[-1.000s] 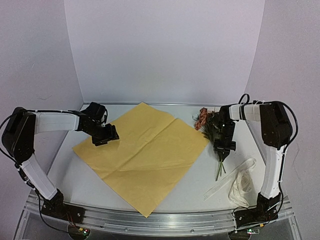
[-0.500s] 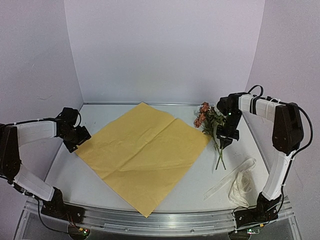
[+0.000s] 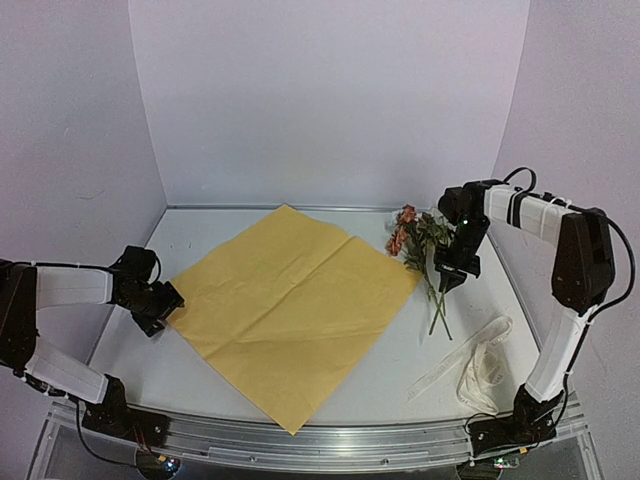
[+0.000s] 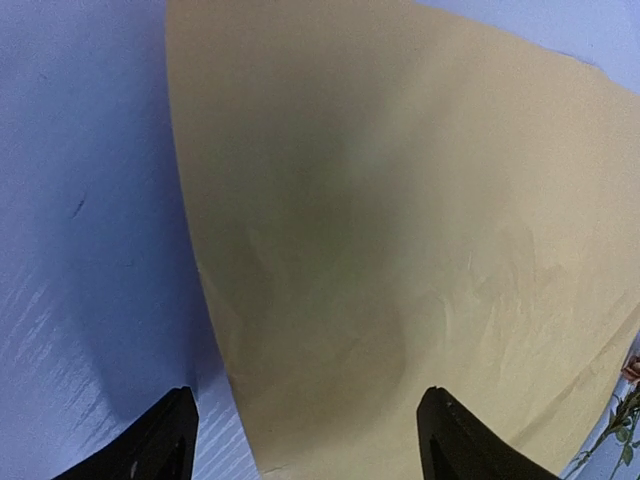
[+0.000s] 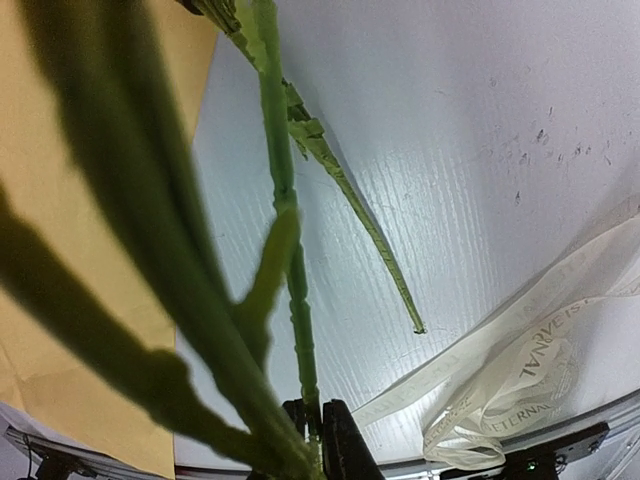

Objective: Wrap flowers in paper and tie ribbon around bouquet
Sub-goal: Move the flattened wrapping paper to the center of the board.

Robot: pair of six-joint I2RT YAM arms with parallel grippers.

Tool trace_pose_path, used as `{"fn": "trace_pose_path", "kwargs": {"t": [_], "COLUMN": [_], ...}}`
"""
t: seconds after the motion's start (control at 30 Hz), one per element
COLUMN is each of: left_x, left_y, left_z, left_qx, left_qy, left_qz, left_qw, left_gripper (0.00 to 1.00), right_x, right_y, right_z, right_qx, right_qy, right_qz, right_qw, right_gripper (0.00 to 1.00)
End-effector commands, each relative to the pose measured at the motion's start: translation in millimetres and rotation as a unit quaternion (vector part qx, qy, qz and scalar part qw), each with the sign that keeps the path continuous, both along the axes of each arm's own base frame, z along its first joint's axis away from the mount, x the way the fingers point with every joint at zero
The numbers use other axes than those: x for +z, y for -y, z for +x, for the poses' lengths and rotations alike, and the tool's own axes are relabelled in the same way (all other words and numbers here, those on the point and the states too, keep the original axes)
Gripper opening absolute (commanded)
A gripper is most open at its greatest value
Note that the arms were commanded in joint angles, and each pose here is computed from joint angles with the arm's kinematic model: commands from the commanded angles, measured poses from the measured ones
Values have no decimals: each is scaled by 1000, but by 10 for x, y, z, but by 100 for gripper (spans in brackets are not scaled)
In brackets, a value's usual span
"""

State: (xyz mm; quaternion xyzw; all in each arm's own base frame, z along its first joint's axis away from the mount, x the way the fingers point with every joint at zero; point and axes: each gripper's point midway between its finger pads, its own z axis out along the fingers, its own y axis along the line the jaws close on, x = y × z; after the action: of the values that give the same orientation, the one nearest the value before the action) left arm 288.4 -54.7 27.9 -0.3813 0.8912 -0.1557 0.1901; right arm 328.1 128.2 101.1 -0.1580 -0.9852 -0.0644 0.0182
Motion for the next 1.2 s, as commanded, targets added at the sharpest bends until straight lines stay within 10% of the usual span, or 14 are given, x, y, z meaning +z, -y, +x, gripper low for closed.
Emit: {"fn": "trace_pose_path", "kwargs": {"t": [0.0, 0.47, 1.17], "left_x": [27, 15, 22], "left_y": [162, 340, 564], "left_z": [179, 342, 242], "left_qx": [-20, -105, -144], "left_qy": [30, 30, 34], "left_qz": [-41, -33, -31], "left_qw": [999, 993, 989], "left_gripper": [68, 18, 15], "right_x": [241, 555, 662], "right_y": [40, -308, -1899], "right_z": [30, 52, 434], "right_qx": [2, 42, 29], "right_qy": [60, 142, 180], "right_qz": [8, 50, 123], "right_qw": [998, 988, 976], "right_gripper": [0, 0, 0]}}
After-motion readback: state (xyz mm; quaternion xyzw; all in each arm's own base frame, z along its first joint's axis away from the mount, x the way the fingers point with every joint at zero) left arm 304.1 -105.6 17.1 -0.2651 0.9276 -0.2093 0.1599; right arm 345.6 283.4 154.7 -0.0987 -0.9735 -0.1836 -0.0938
